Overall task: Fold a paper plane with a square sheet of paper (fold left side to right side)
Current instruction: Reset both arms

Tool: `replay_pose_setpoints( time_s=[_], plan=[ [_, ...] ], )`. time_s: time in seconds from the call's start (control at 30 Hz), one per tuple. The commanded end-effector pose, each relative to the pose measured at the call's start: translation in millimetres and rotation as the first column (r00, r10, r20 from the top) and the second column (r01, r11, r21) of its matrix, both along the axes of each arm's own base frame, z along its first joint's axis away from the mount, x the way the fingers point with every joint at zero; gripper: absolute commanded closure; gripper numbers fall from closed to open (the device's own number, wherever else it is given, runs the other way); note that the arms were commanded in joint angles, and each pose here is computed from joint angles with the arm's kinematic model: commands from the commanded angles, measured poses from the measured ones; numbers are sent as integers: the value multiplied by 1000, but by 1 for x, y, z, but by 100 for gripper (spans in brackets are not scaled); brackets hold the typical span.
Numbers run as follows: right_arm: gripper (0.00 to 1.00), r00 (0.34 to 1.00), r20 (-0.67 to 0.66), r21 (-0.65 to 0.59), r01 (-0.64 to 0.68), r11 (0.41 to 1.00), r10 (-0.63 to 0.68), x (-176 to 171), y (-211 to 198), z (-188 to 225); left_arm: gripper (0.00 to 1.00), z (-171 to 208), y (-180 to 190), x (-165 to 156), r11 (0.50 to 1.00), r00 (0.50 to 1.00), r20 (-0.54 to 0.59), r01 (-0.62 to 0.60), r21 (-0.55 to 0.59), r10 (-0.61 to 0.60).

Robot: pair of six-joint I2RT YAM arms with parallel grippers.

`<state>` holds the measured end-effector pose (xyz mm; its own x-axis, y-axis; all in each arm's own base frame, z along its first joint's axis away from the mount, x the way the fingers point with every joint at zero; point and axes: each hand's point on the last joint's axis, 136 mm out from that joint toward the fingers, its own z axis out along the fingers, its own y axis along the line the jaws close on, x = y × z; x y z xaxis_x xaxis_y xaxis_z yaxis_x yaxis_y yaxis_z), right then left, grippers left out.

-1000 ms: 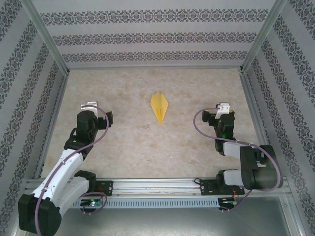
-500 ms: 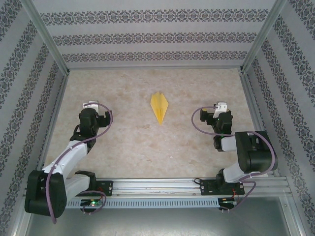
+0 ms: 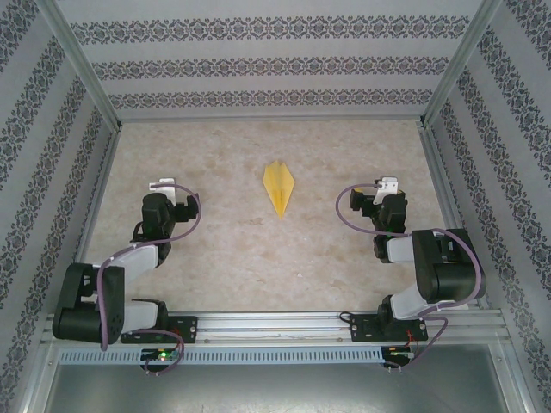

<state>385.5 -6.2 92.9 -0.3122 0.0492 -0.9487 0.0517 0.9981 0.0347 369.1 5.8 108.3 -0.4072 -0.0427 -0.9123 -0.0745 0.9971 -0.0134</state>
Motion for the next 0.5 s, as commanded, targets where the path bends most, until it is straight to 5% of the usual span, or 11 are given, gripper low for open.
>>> replay_pose_setpoints(
  time_s=[0.0,0.47],
  plan=[
    [2,1000,19,11,20,1000,-20,4,-3,6,0,14,-1,12,999,994,104,35,11,-36],
    [2,1000,18,6,20,1000,-20,4,-3,6,0,-10,-1,17,998,985,161,52,29,-56]
  ],
)
